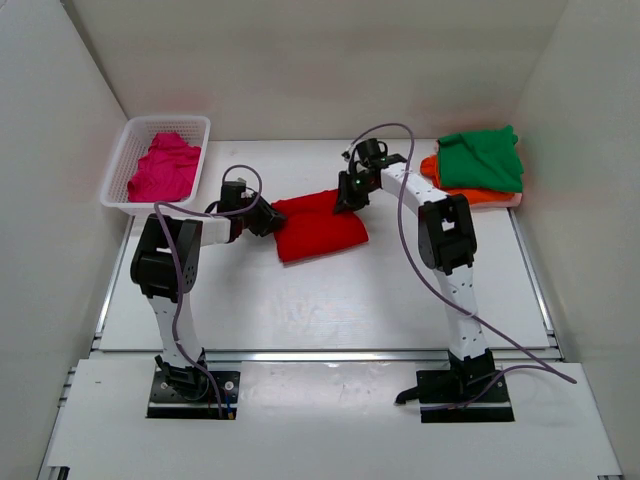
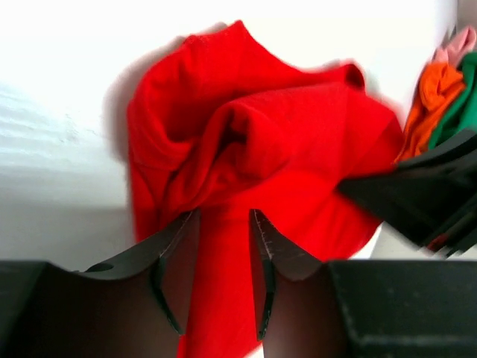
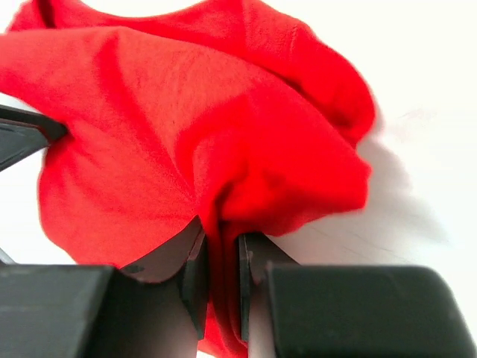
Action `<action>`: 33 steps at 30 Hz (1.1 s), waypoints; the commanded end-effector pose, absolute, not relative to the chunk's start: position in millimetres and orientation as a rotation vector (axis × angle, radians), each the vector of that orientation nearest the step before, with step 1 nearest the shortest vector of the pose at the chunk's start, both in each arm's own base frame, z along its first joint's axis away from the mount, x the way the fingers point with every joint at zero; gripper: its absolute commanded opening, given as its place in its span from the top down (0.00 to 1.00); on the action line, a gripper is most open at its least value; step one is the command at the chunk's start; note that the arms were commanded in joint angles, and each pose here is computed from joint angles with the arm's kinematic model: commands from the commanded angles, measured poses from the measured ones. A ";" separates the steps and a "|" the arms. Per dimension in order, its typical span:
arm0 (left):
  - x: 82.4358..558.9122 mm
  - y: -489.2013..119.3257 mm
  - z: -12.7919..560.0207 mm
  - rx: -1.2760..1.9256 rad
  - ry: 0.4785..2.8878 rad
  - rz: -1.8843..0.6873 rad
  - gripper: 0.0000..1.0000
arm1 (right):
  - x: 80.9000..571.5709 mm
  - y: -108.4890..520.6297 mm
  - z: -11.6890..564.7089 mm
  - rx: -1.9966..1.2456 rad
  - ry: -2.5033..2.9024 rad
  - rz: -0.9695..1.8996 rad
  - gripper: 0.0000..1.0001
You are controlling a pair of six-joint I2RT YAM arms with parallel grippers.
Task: Fold and stack the t-shirts
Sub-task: Put the neatly folded tshirt into the corner of the board with the right arm
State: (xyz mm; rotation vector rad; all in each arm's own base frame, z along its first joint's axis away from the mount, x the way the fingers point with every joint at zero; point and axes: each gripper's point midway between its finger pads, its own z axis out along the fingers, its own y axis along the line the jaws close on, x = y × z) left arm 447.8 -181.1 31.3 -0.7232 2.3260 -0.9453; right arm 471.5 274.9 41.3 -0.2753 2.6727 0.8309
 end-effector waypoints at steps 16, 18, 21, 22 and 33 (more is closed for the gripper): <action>427.6 -151.6 97.4 -0.691 2.218 -1.012 0.54 | 596.7 -44.6 212.5 -0.302 2.214 0.072 1.00; 425.1 -151.8 91.7 -0.703 2.230 -1.004 0.54 | 599.2 -74.3 225.5 -0.258 2.165 0.034 1.00; 423.7 -156.7 86.4 -0.696 2.243 -1.019 0.54 | 600.4 -93.9 245.2 -0.234 2.098 0.000 0.99; 421.2 -158.2 83.4 -0.698 2.255 -1.021 0.55 | 600.6 -99.7 247.8 -0.225 2.091 -0.020 0.99; 419.2 -151.6 78.0 -0.706 2.272 -0.982 0.54 | 610.4 -165.2 270.0 -0.051 1.982 -0.268 1.00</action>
